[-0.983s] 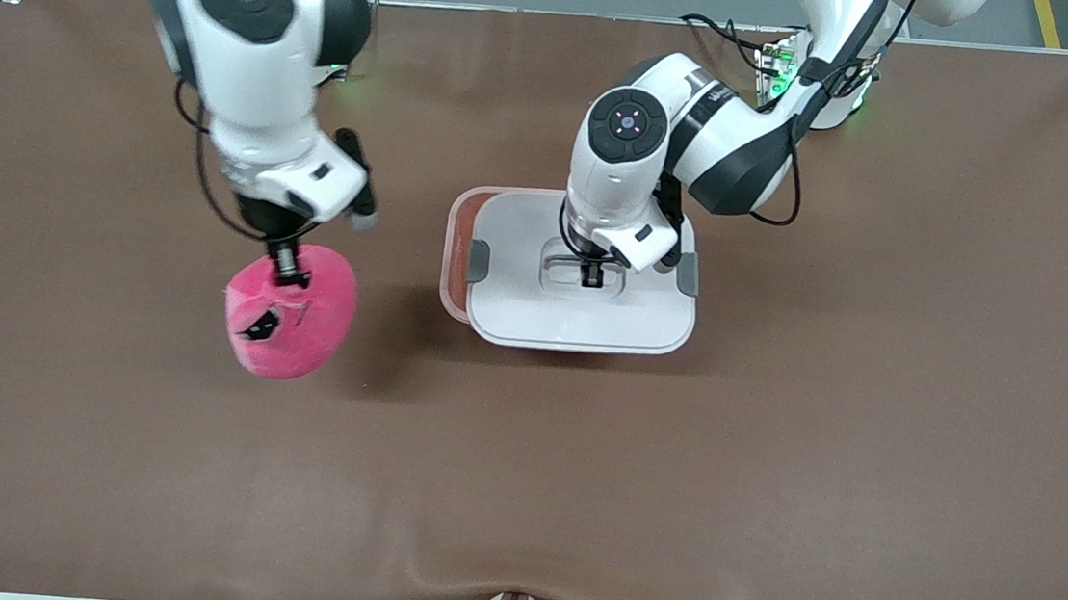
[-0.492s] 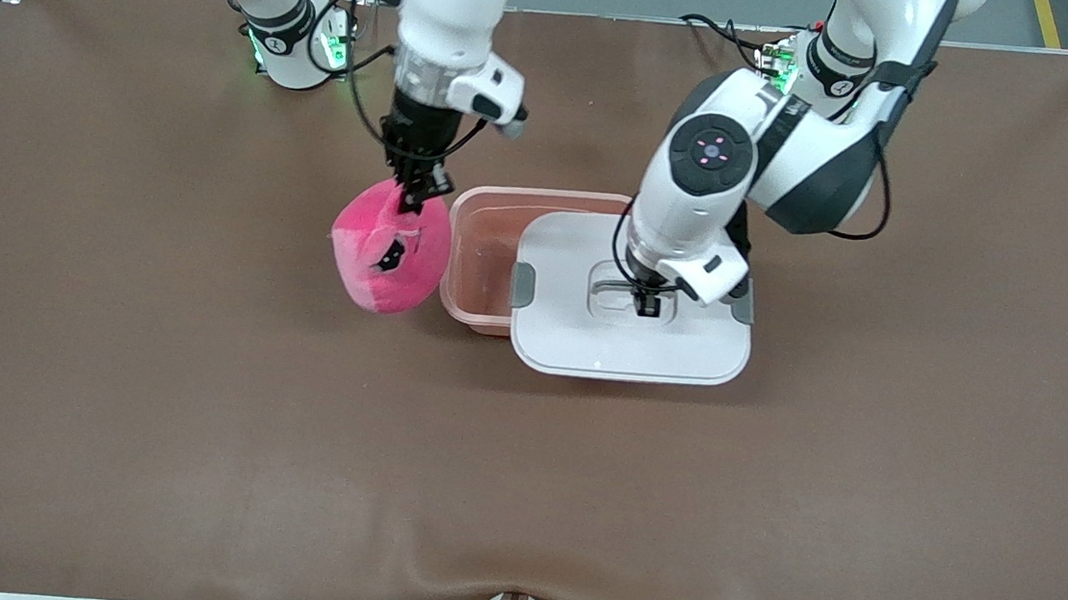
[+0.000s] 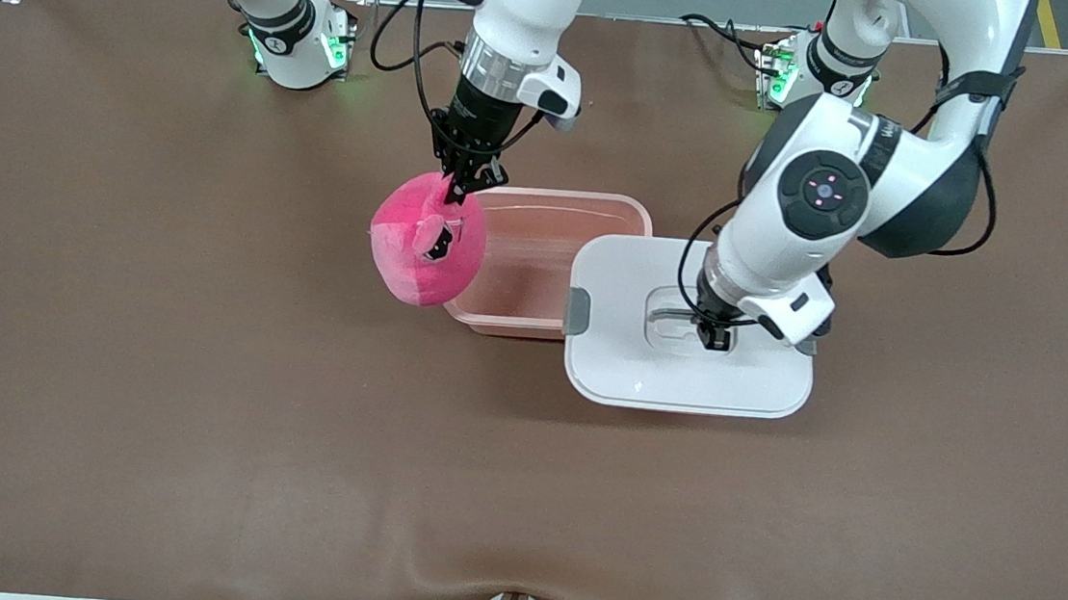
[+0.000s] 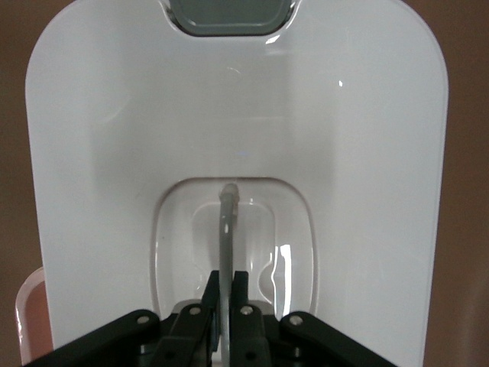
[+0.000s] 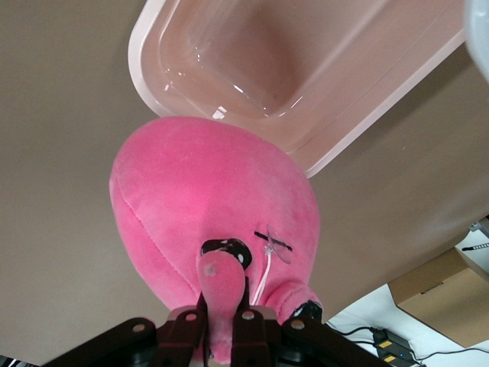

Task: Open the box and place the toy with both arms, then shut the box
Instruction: 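Lower the pink toy into the box and open the right gripper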

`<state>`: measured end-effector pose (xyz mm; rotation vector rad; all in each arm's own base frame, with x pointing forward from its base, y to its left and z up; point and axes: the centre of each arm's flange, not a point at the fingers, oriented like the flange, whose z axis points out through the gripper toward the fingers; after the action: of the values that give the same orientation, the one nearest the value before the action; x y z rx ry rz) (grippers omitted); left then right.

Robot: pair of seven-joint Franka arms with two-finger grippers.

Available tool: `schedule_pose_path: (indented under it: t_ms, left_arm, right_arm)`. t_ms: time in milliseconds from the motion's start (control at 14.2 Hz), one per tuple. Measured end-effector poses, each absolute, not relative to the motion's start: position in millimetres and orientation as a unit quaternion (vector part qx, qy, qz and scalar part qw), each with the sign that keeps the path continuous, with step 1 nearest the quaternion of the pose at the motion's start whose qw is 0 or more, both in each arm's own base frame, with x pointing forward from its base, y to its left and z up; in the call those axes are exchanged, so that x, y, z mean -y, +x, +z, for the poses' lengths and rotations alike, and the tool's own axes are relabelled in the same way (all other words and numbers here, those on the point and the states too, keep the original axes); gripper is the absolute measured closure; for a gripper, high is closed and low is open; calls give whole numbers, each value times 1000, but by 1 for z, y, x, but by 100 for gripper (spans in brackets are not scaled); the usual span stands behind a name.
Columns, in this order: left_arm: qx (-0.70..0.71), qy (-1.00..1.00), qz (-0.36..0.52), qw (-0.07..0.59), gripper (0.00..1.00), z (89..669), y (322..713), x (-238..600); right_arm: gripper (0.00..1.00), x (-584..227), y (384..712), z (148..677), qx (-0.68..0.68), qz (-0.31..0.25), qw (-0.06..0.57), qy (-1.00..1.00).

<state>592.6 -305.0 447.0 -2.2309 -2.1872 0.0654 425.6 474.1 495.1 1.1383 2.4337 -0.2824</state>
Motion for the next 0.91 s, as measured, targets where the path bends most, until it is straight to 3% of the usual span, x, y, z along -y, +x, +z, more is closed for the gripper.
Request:
schedule_pose_path:
  t_ms: [562, 702, 913]
  left_arm:
    - [686, -727, 14, 11, 93, 447, 619, 247]
    - [682, -731, 14, 11, 93, 447, 623, 235]
    - [677, -736, 15, 12, 93, 445, 627, 223]
  right_arm:
    - [89, -523, 388, 452, -880, -114, 223, 403]
    - [78, -529, 384, 445, -876, -113, 225, 411]
    - [46, -536, 380, 441, -869, -109, 228, 426]
